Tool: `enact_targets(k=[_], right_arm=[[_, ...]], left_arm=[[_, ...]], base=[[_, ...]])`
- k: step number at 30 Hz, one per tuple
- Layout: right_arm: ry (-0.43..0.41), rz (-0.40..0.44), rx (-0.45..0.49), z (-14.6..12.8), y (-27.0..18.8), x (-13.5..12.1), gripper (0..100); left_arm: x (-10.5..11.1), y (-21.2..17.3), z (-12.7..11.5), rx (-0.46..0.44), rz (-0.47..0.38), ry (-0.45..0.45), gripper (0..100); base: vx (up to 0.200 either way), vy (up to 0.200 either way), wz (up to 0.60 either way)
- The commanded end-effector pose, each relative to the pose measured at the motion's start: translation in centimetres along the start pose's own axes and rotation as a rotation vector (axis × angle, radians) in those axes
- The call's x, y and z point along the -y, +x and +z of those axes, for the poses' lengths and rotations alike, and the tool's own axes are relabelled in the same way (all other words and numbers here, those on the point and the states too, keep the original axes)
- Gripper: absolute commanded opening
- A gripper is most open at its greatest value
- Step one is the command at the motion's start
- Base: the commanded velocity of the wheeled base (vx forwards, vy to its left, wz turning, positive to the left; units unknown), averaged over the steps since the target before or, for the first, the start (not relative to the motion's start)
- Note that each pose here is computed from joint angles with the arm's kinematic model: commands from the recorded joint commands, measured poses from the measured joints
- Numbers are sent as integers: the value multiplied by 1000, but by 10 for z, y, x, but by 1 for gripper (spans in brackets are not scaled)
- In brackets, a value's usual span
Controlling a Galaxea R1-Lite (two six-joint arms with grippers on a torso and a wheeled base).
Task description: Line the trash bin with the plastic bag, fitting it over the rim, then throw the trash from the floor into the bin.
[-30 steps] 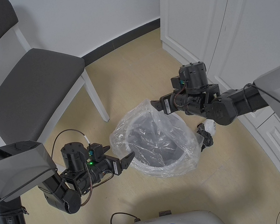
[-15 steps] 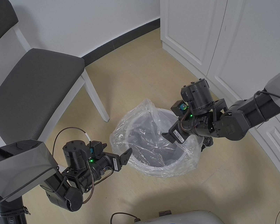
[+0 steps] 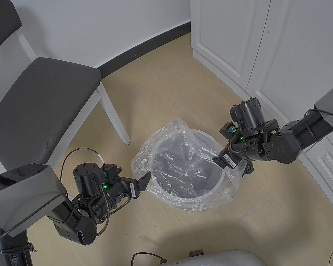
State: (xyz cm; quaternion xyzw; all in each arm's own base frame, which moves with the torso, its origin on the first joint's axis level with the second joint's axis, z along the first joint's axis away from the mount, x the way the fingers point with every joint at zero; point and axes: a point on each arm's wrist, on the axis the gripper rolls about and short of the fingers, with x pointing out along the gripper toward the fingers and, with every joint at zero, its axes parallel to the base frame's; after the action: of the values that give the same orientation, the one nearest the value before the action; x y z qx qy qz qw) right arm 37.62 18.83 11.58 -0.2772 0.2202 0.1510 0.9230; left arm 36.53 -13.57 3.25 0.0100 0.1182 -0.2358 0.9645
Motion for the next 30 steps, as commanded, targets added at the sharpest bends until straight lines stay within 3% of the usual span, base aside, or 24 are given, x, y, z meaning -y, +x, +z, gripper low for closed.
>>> enact_targets(k=[1, 5, 11, 15, 21, 30], right_arm=[[43, -66, 32, -5, 5, 23, 100], [68, -111, 75, -10, 10, 33, 100], [83, -135, 58, -23, 20, 41, 100], [114, -177, 67, -37, 40, 51, 100], [189, -261, 196, -44, 75, 58, 100], [309, -280, 244, -49, 101, 62, 100]], left_arm=[[-13, 3, 1, -12, 28, -8, 100], [-17, 12, -3, -13, 37, -11, 100], [-23, 20, -8, -11, 49, -15, 100], [-27, 32, -7, 16, 107, -29, 100], [-30, 58, -6, 85, 207, -86, 100], [-31, 63, -6, 96, 222, -89, 100]], base=[[0, 0, 0], [0, 0, 0], [0, 0, 0], [0, 0, 0], [0, 0, 0], [0, 0, 0]])
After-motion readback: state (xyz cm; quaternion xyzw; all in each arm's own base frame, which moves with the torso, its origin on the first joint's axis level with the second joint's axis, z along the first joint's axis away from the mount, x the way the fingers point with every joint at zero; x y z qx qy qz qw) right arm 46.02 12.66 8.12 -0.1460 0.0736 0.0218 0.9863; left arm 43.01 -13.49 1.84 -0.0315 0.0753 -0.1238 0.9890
